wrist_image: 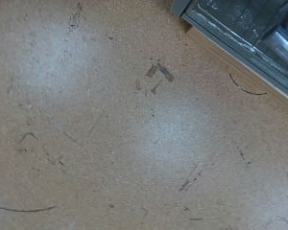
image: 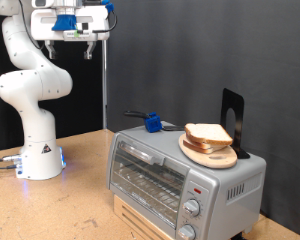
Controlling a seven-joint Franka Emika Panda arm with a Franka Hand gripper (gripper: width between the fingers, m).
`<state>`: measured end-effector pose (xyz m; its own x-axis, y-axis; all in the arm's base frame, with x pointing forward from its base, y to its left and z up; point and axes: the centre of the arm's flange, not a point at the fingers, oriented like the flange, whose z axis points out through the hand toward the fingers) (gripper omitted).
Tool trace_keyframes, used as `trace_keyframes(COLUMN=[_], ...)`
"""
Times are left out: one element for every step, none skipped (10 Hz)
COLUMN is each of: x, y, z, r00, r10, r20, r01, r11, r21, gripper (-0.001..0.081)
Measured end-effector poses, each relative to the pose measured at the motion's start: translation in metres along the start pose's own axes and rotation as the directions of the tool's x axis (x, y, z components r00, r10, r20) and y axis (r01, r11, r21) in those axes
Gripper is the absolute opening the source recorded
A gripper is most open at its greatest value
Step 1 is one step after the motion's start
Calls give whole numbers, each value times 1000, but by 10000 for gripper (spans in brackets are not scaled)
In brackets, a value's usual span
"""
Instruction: Make a piece of toast with the oven
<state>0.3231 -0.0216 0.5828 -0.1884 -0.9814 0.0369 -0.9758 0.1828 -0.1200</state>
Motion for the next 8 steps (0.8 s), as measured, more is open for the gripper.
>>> trace_keyframes(x=[-1, 1, 2, -2, -7, -13, -17, -16], y=[2, 4, 6, 4, -2, -12, -20, -19], z=[-1, -3, -3, 1, 8, 19, 27, 27], r00=[996, 976, 941, 893, 832, 765, 708, 735], r10=[-90, -209, -325, -437, -545, -639, -704, -675], r20=[29, 65, 91, 108, 106, 79, 51, 66], r01=[90, 209, 322, 430, 530, 617, 679, 650], r11=[996, 978, 946, 899, 837, 763, 699, 729], r21=[-6, 8, 42, 85, 136, 192, 227, 213], gripper=[808, 808, 808, 808, 808, 808, 808, 808])
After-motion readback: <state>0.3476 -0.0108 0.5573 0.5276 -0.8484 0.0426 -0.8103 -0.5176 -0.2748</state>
